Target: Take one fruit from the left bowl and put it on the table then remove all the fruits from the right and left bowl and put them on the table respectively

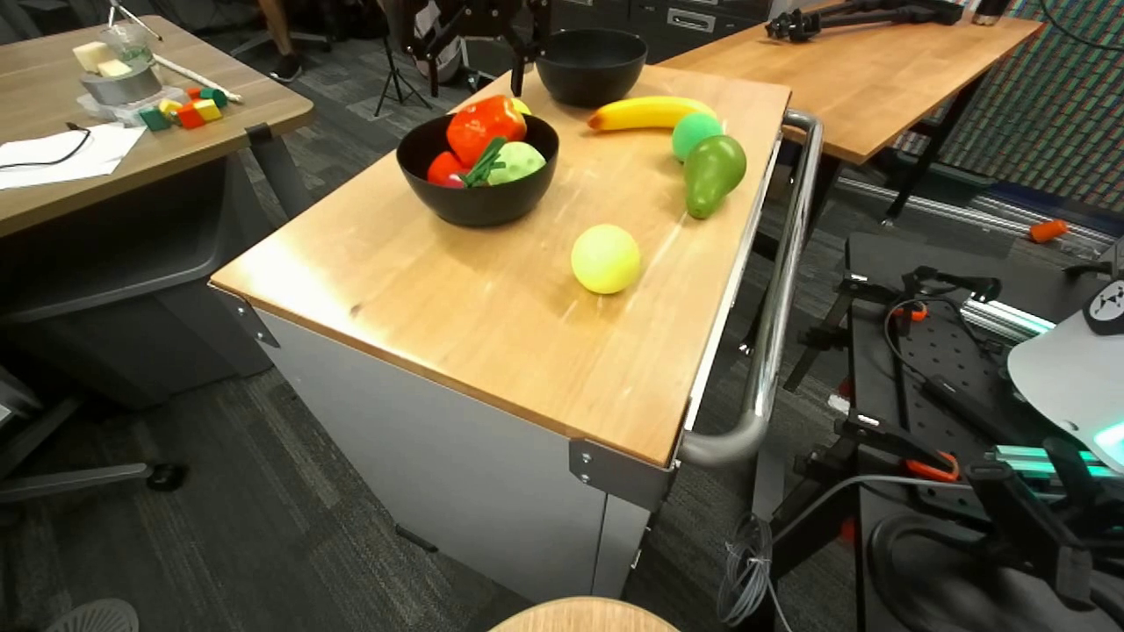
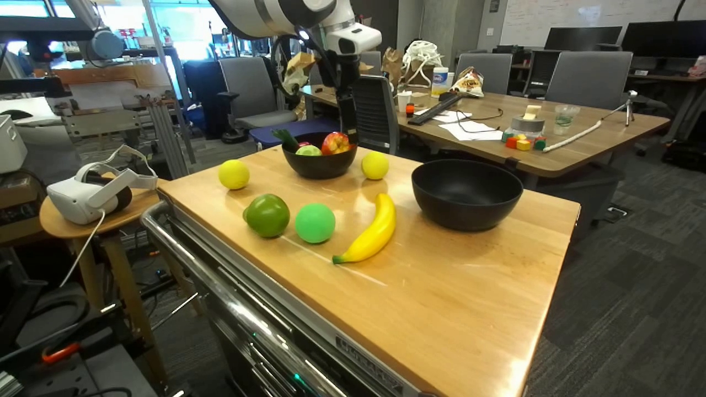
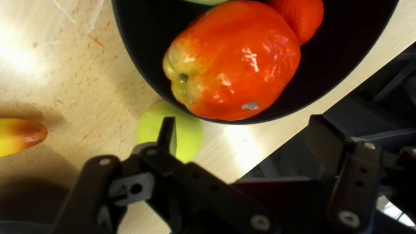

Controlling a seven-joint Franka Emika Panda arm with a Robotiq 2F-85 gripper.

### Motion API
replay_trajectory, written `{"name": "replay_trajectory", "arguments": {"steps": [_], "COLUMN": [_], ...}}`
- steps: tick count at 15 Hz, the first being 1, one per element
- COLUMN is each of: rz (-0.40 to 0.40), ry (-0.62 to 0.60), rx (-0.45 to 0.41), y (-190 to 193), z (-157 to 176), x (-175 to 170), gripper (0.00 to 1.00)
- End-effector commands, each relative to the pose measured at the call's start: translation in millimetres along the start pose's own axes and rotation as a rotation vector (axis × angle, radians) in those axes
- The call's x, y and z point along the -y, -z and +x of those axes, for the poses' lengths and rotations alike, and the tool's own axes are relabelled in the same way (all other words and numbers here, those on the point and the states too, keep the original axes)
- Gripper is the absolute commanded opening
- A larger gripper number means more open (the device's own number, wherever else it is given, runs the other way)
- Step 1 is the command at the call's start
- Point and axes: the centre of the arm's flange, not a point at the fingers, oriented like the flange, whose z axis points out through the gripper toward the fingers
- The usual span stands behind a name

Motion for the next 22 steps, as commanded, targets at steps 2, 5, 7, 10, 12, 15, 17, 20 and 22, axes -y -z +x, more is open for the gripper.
{"name": "replay_trajectory", "arguments": {"steps": [2, 5, 7, 10, 12, 15, 17, 20, 22], "rz": [-0.073, -0.139, -0.17, -0.197, -0.212, -0.24, -0.259, -0.276, -0.28], "ry": [-0.013, -0.006, 0.004, 0.015, 0.022, 0.035, 0.04, 0.041, 0.039], "rx": [0.072, 0.107, 0.122, 0.14, 0.155, 0.176, 0.19, 0.205, 0.211], "y": [-17.5, -18.4, -15.0, -8.9, -6.0, -5.3, -7.0, -13.1, -16.4], "z": [18.1, 17.0, 15.1, 11.7, 8.2, 0.6, -5.2, -10.2, -11.1], "x": [22.1, 21.9, 22.6, 26.6, 30.6, 35.6, 36.9, 36.2, 34.7], "gripper": [1.0, 1.0, 1.0, 1.0, 1.0, 1.0, 1.0, 0.75, 0.67]}}
